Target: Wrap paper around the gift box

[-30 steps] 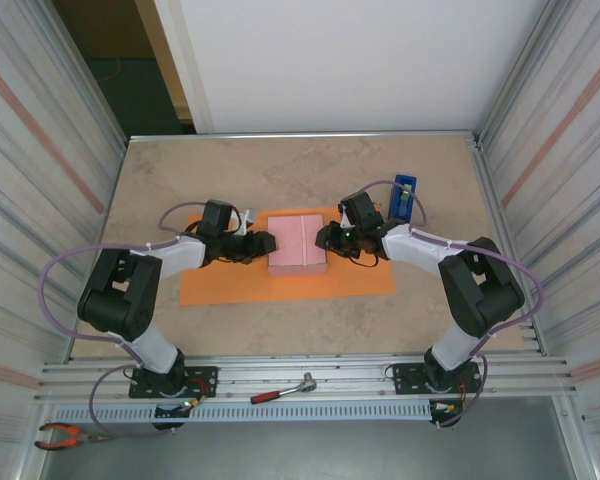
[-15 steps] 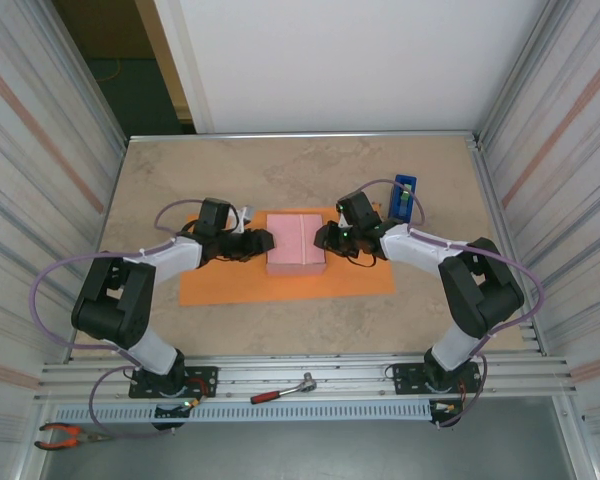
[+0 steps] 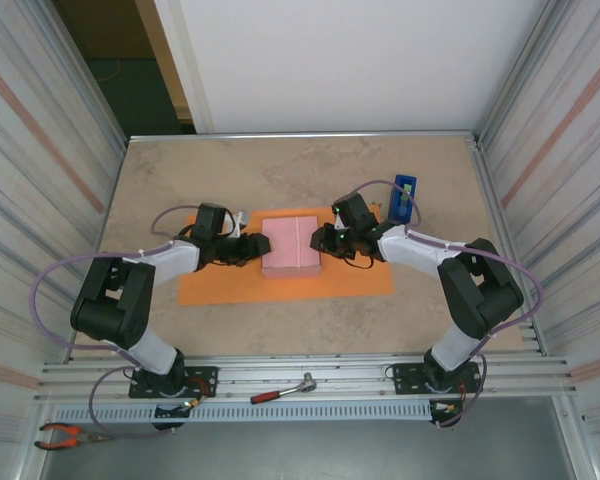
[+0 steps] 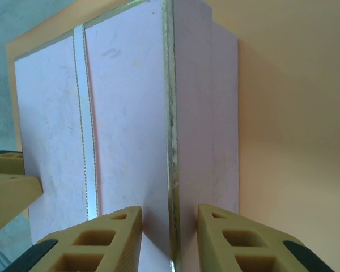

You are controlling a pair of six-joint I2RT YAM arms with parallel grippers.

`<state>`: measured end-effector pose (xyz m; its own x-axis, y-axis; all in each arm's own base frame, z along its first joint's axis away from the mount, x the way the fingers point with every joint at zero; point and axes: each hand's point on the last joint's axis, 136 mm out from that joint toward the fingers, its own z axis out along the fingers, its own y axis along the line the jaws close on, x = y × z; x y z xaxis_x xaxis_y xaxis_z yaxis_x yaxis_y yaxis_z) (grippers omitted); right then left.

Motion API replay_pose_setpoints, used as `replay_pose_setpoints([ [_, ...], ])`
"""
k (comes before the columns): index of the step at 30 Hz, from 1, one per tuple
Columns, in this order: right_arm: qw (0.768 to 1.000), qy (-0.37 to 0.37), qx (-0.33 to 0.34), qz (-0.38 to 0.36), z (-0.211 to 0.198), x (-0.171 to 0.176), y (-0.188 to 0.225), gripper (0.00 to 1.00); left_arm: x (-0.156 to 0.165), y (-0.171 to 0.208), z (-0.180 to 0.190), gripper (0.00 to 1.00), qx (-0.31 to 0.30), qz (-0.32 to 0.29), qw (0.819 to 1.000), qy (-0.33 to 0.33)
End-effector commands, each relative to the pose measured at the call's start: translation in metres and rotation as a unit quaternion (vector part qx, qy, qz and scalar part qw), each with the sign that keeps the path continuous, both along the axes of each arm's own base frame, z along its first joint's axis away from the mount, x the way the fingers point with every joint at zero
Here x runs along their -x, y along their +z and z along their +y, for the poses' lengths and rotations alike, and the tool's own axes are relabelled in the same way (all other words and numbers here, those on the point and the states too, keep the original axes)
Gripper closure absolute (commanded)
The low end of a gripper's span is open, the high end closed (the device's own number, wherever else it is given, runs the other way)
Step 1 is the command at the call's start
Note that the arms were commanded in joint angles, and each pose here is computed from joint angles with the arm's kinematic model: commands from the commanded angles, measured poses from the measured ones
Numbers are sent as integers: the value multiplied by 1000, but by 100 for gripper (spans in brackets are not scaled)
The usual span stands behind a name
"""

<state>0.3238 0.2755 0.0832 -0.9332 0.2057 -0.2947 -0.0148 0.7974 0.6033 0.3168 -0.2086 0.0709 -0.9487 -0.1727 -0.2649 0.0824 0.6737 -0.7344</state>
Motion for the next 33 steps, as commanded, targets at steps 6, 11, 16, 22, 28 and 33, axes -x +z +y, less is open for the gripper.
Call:
replay_pose_setpoints([
  [6, 1000, 8, -24, -10, 13, -2, 18, 53, -2, 12, 0, 49, 9, -24, 1000, -5],
  [11, 1000, 4, -14, -16, 7, -2, 22, 42, -2, 13, 2, 46, 5, -25, 1000, 2],
  [16, 1000, 3, -16, -19, 5, -4, 24, 44, -2, 17, 2, 46, 10, -30, 1000, 3],
  [22, 1000, 7, -18, -12, 9, -8, 19, 51, -5, 16, -2, 47, 16, -28, 999, -6],
  [28, 1000, 12, -21, -10, 14, -11, 17, 58, -9, 18, -7, 51, 25, -29, 999, -14],
  [33, 1000, 14, -25, -12, 17, -14, 21, 64, -11, 23, -9, 54, 28, -35, 999, -20],
])
